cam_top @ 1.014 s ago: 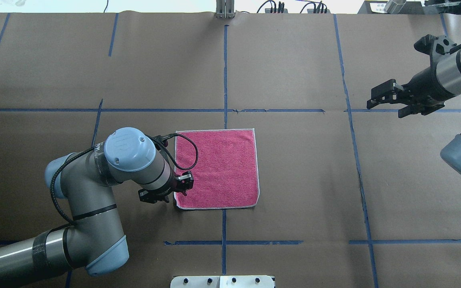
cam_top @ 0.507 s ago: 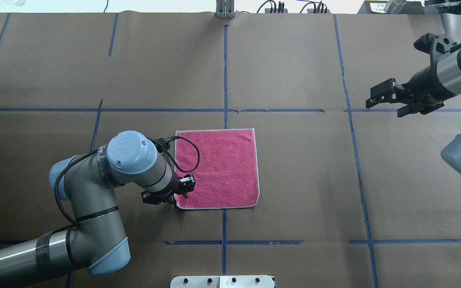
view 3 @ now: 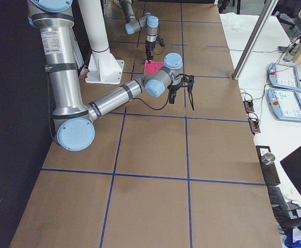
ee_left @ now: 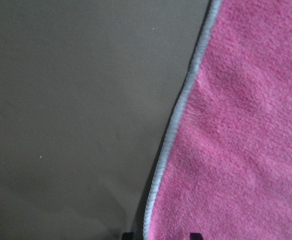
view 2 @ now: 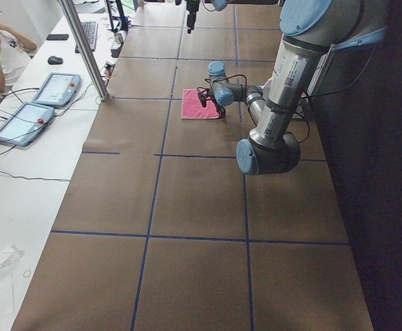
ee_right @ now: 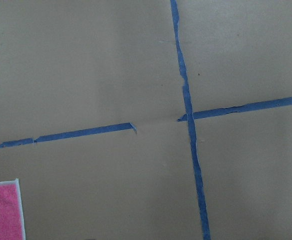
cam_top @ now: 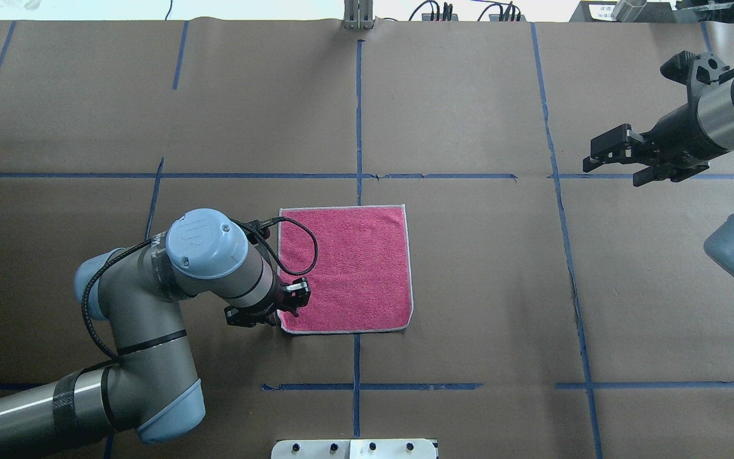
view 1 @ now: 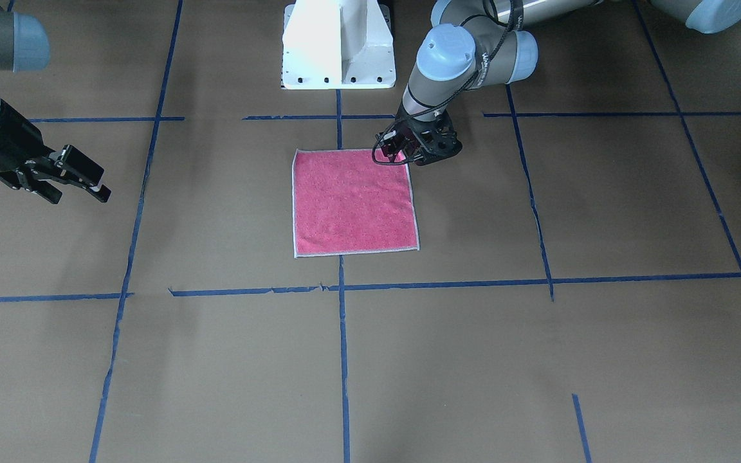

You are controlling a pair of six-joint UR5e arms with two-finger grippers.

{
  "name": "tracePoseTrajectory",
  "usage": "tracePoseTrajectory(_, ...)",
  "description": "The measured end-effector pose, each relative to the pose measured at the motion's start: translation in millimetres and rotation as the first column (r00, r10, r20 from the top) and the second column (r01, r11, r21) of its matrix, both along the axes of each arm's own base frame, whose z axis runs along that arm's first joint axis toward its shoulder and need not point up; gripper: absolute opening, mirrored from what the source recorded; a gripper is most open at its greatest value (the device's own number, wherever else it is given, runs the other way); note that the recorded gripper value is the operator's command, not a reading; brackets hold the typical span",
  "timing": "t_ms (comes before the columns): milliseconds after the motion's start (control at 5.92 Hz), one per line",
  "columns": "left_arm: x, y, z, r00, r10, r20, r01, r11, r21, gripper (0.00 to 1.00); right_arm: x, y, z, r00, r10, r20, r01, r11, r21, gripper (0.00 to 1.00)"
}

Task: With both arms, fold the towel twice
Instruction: 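Grasp the towel edge with the left gripper while the right gripper approaches the opposite edge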

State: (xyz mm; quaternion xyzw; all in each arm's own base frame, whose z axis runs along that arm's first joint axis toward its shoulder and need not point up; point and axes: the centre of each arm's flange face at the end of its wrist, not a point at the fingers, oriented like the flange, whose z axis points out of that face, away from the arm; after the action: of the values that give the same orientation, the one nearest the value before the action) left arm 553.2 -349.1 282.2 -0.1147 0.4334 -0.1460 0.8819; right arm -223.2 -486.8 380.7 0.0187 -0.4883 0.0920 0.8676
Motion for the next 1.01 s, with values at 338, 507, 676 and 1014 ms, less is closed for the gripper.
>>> tracePoseTrajectory(338, -1.1, 0.6, 2.4, 1.0, 0.001, 0.003, -0.001, 1.0, -0.002, 0.02, -0.2, 0.7, -1.2, 1.0, -0.002, 0.002, 0.002, 1.0, -0.001, 1.0)
tracePoseTrajectory(507, -1.2, 0.9, 1.8, 1.0, 0.002, 0.001, -0.002, 1.0, -0.004, 0.0, -1.2, 1.3, -1.6, 1.0, -0.005, 0.003, 0.005, 1.0, -0.002, 1.0)
tracePoseTrajectory(676, -3.4, 2.3, -2.2, 1.0, 0.005, -0.006, -0.005, 1.0, -0.003, 0.0, -7.5, 3.8, -2.7, 1.0, -0.008, 0.004, 0.008, 1.0, -0.011, 1.0)
tracePoseTrajectory(1014, -9.0, 5.3, -13.7, 1.0, 0.008, -0.027, -0.008, 1.0, 0.003, 0.0, -76.7, 17.7, -39.7, 1.0, 0.026, 0.017, -0.024, 0.998, -0.063, 1.0)
